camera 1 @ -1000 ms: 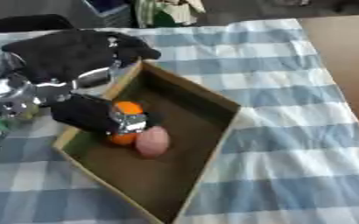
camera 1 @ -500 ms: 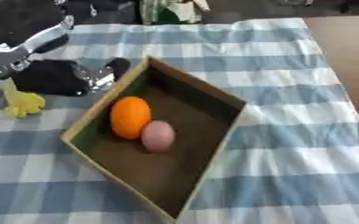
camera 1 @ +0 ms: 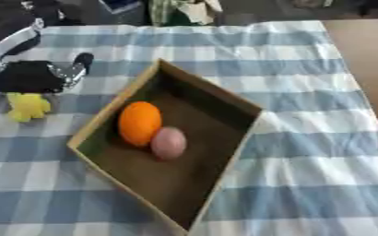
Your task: Pick up objects on the table and place them in the box.
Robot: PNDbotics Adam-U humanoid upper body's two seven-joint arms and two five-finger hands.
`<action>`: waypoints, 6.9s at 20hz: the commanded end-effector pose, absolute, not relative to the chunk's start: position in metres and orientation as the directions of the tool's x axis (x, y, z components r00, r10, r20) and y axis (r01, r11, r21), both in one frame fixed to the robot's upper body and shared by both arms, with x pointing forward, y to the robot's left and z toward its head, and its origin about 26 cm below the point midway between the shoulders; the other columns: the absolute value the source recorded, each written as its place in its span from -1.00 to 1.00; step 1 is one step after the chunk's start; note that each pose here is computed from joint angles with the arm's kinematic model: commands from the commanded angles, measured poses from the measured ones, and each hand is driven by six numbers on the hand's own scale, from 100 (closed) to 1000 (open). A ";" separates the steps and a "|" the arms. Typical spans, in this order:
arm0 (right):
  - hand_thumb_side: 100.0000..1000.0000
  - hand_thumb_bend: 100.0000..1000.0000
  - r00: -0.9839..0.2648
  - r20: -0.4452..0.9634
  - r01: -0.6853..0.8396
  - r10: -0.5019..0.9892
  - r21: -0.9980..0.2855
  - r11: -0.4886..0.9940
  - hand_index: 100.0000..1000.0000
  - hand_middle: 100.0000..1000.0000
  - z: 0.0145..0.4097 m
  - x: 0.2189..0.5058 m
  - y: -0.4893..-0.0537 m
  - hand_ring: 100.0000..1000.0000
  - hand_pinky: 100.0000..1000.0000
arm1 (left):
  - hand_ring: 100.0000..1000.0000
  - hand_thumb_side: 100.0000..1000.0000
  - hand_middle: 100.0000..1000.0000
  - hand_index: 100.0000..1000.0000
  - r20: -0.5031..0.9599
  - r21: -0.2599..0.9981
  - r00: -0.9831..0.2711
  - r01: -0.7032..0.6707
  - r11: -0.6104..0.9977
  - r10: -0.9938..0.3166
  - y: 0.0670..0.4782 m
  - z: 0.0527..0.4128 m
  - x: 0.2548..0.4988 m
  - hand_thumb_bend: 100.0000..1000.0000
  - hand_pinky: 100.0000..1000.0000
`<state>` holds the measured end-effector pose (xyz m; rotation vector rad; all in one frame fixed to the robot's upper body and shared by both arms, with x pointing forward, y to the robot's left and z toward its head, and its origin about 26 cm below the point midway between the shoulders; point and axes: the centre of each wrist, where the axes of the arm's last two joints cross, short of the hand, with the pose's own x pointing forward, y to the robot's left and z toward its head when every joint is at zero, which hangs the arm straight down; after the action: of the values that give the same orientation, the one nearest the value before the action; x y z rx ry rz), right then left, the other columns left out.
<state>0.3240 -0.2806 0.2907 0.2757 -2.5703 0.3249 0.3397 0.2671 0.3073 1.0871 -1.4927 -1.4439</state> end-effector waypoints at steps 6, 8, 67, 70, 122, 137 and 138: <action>0.21 -1.00 -0.857 0.503 -0.237 -0.110 -0.197 0.951 0.48 -0.09 0.299 0.320 -0.285 0.20 0.58 | 0.87 0.35 0.77 1.00 0.016 0.996 -0.185 0.084 0.000 -0.983 0.315 0.299 0.362 -0.54 0.36; 0.21 -1.00 -0.857 0.503 -0.237 -0.108 -0.198 0.951 0.49 -0.09 0.299 0.320 -0.285 0.20 0.58 | 0.87 0.34 0.78 1.00 0.001 0.994 -0.149 0.110 -0.015 -0.989 0.324 0.294 0.366 -0.50 0.36; 0.23 -1.00 -0.847 0.525 -0.214 -0.089 -0.184 0.959 0.47 -0.12 0.298 0.320 -0.287 0.19 0.60 | 0.55 -0.66 0.36 0.61 -0.126 0.972 0.151 0.214 -0.092 -0.980 0.367 0.246 0.413 -1.00 0.02; 0.23 -1.00 -0.846 0.525 -0.213 -0.087 -0.183 0.960 0.47 -0.12 0.298 0.320 -0.288 0.19 0.60 | 0.42 -0.67 0.20 0.46 -0.122 0.981 0.166 0.171 -0.093 -0.979 0.366 0.247 0.413 -1.00 -0.13; 0.26 -1.00 -0.833 0.546 -0.221 -0.090 -0.178 0.959 0.46 -0.12 0.297 0.319 -0.283 0.19 0.60 | 0.06 -0.64 -0.14 0.04 -0.361 0.932 -0.715 -0.304 -0.199 -0.599 0.147 0.336 0.289 -1.00 -0.45; 0.26 -1.00 -0.829 0.553 -0.219 -0.085 -0.181 0.959 0.47 -0.13 0.296 0.319 -0.283 0.19 0.61 | 0.17 -0.68 -0.01 0.24 -0.349 0.907 -0.747 -0.118 -0.404 -0.566 0.134 0.295 0.313 -1.00 -0.33; 0.27 -1.00 -0.829 0.553 -0.219 -0.085 -0.180 0.959 0.47 -0.13 0.296 0.319 -0.283 0.19 0.61 | 0.21 -0.68 0.03 0.28 -0.351 0.903 -0.747 -0.109 -0.416 -0.565 0.133 0.293 0.314 -1.00 -0.30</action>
<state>0.3239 -0.2818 0.2881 0.2362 -2.5152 0.2973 0.3141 0.1326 0.2885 0.9040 -1.5112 -2.2278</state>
